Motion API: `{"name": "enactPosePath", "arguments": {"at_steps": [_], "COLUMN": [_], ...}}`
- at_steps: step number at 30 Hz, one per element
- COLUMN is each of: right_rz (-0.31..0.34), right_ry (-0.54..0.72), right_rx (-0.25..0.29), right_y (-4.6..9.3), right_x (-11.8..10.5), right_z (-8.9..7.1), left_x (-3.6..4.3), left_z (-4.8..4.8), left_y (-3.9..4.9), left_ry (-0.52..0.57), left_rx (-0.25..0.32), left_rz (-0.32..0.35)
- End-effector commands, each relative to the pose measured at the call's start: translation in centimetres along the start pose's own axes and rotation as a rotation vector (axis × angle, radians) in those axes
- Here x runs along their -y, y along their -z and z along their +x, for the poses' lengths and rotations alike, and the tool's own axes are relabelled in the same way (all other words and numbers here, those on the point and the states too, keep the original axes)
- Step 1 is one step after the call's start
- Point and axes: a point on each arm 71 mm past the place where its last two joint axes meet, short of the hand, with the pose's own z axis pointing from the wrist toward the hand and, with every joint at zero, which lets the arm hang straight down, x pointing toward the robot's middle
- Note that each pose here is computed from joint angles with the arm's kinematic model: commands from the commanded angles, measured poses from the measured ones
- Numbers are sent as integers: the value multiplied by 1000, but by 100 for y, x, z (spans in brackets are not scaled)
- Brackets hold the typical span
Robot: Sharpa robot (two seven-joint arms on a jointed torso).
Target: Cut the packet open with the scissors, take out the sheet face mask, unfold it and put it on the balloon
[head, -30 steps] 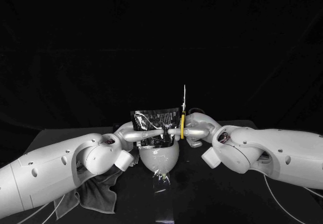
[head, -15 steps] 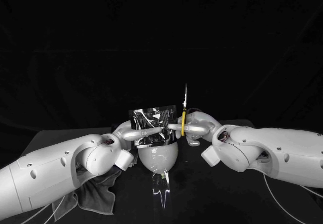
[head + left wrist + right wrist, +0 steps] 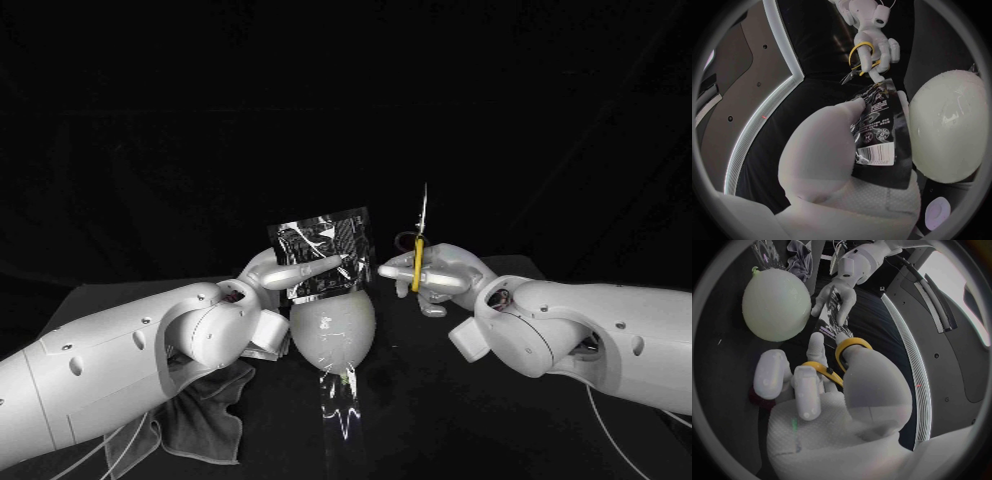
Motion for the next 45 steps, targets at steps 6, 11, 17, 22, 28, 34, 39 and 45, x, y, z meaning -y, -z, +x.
{"name": "enactPosePath", "arguments": {"at_steps": [6,11,17,22,28,34,39,45], "right_rz": [-5,25,60,74,83,76,79,88], "right_ry": [-15,9,25,29,20,5,-12,-28], "right_rx": [-20,-33,-46,-73,-119,-157,-187,-229], "right_y": [223,354,487,568,646,718,744,757], "right_x": [243,445,668,778,870,918,927,923], "right_z": [67,170,305,413,548,687,761,834], "left_x": [92,100,117,117,111,101,95,91], "left_z": [-9,36,114,172,233,278,324,374], "left_y": [-123,-211,-333,-406,-451,-473,-478,-483], "left_ry": [53,61,61,60,62,64,63,59], "left_rx": [6,-15,-40,-58,-84,-107,-131,-157], "left_rz": [49,46,36,27,16,3,-6,-13]}}
